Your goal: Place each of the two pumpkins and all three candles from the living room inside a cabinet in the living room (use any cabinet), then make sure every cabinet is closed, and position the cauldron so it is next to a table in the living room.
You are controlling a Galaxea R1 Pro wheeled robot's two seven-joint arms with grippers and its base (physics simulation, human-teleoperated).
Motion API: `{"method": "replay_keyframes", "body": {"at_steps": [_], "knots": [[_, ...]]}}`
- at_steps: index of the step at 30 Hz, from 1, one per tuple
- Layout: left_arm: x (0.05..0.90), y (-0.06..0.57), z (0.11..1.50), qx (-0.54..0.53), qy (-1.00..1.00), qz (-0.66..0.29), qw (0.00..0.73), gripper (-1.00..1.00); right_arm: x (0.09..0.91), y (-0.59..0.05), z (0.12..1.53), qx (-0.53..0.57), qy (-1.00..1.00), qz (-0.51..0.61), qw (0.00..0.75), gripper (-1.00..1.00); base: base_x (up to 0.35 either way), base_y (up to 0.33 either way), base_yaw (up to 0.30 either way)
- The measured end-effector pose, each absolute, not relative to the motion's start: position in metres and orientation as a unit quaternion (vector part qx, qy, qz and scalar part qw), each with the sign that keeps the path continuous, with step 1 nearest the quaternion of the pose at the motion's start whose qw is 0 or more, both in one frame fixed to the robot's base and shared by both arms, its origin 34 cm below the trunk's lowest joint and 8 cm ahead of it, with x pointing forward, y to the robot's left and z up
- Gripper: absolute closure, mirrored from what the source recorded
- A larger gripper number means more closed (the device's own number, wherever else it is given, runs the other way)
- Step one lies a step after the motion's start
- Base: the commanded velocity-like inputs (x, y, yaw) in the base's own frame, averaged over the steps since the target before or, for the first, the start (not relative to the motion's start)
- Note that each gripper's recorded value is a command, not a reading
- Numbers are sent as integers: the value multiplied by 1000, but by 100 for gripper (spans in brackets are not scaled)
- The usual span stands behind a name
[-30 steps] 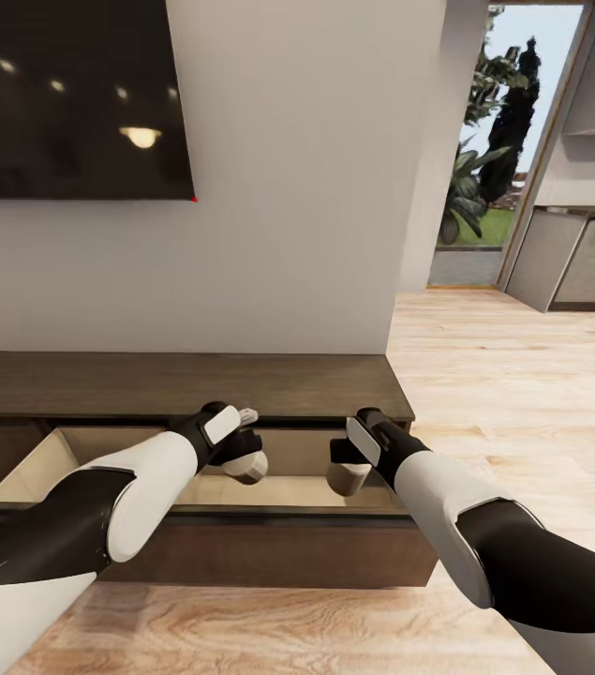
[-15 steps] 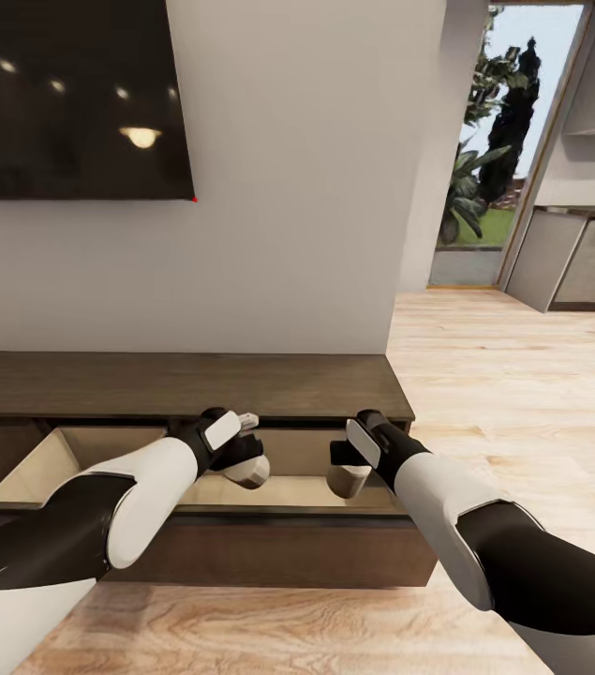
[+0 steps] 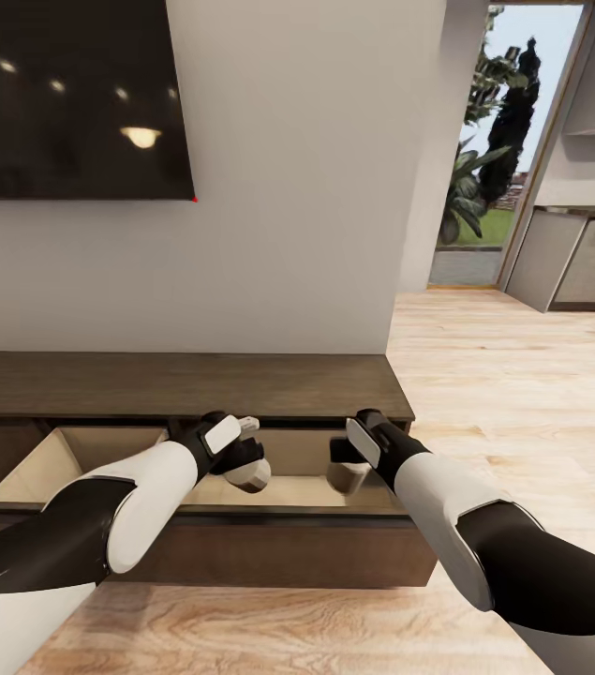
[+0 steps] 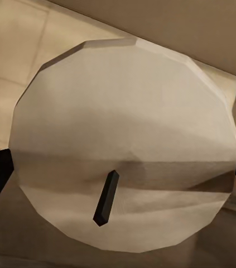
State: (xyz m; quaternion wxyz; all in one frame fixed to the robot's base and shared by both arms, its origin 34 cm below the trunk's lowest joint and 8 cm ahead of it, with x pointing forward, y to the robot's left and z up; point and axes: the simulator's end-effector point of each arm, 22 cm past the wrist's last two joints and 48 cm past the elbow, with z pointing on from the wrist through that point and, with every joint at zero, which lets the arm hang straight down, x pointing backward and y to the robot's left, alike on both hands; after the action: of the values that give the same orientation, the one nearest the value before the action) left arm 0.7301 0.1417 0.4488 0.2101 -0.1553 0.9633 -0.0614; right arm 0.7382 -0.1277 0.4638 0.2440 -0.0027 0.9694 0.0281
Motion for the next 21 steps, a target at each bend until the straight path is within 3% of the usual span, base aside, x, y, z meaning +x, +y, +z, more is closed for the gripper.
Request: {"method": "replay_keyframes", "body": {"at_steps": [21], "knots": [[730, 133, 440, -151, 964, -80, 205, 100, 744, -129, 454, 8, 965, 29, 262, 100, 0, 0, 0]]}}
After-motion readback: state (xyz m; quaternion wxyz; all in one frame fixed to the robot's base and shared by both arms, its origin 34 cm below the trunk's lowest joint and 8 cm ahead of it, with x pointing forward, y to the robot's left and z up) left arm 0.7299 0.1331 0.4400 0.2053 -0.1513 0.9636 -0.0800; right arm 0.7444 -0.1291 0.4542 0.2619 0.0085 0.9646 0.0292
